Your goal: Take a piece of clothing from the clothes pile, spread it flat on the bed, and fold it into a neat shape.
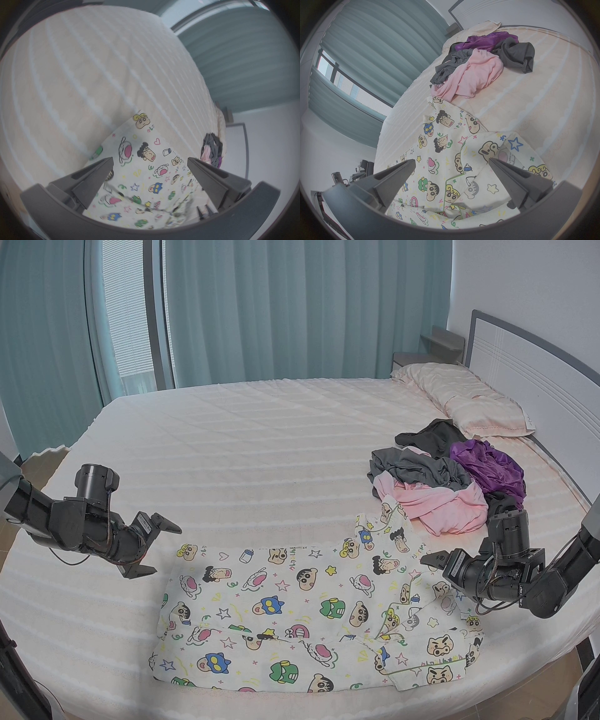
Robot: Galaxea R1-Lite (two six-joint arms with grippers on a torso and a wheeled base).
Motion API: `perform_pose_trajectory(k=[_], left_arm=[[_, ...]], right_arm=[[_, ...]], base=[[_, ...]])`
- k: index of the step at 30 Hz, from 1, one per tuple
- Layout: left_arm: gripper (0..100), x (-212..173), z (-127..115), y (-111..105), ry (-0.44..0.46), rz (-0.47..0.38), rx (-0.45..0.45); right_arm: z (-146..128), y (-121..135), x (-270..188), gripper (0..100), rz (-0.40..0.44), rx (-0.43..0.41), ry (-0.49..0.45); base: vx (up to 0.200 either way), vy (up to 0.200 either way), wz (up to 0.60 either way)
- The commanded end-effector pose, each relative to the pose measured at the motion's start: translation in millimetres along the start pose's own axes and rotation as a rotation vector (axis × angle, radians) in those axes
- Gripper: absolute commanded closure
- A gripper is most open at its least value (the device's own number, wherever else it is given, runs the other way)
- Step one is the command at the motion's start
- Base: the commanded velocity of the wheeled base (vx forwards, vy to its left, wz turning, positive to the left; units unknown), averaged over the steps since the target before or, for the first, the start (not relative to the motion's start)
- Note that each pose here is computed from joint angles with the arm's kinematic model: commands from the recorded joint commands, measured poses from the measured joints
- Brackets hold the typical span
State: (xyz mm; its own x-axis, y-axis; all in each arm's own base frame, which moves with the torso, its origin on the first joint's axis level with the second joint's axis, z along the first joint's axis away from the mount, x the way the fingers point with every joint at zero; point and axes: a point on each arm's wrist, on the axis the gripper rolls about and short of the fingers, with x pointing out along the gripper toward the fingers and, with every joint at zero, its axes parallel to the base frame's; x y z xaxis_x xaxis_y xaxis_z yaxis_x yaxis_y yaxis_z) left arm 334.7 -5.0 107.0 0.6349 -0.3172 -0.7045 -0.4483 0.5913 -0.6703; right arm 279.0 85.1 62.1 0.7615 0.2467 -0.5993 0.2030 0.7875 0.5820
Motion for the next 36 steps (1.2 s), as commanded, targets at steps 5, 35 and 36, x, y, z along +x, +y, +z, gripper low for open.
perform_pose_trajectory(k=[5, 35, 36], left_arm=[[0, 60.7, 23.9, 13.6, 0.048, 0.047, 0.433], [100, 125.3, 57.7, 21.3, 0.079, -0.064, 0.664], [100, 125.8, 57.8, 21.4, 0.079, -0.064, 0.666]], right_arm=[[-4.8, -2.6, -2.1, 0, 0.008, -0.031, 0.026], [-9.2, -4.5, 0.4, 0, 0.014, -0.034, 0.060], [-9.2, -4.5, 0.4, 0, 0.014, -0.034, 0.060]], base=[[0.000, 0.000, 0.00], [0.000, 0.000, 0.00], [0.000, 0.000, 0.00]])
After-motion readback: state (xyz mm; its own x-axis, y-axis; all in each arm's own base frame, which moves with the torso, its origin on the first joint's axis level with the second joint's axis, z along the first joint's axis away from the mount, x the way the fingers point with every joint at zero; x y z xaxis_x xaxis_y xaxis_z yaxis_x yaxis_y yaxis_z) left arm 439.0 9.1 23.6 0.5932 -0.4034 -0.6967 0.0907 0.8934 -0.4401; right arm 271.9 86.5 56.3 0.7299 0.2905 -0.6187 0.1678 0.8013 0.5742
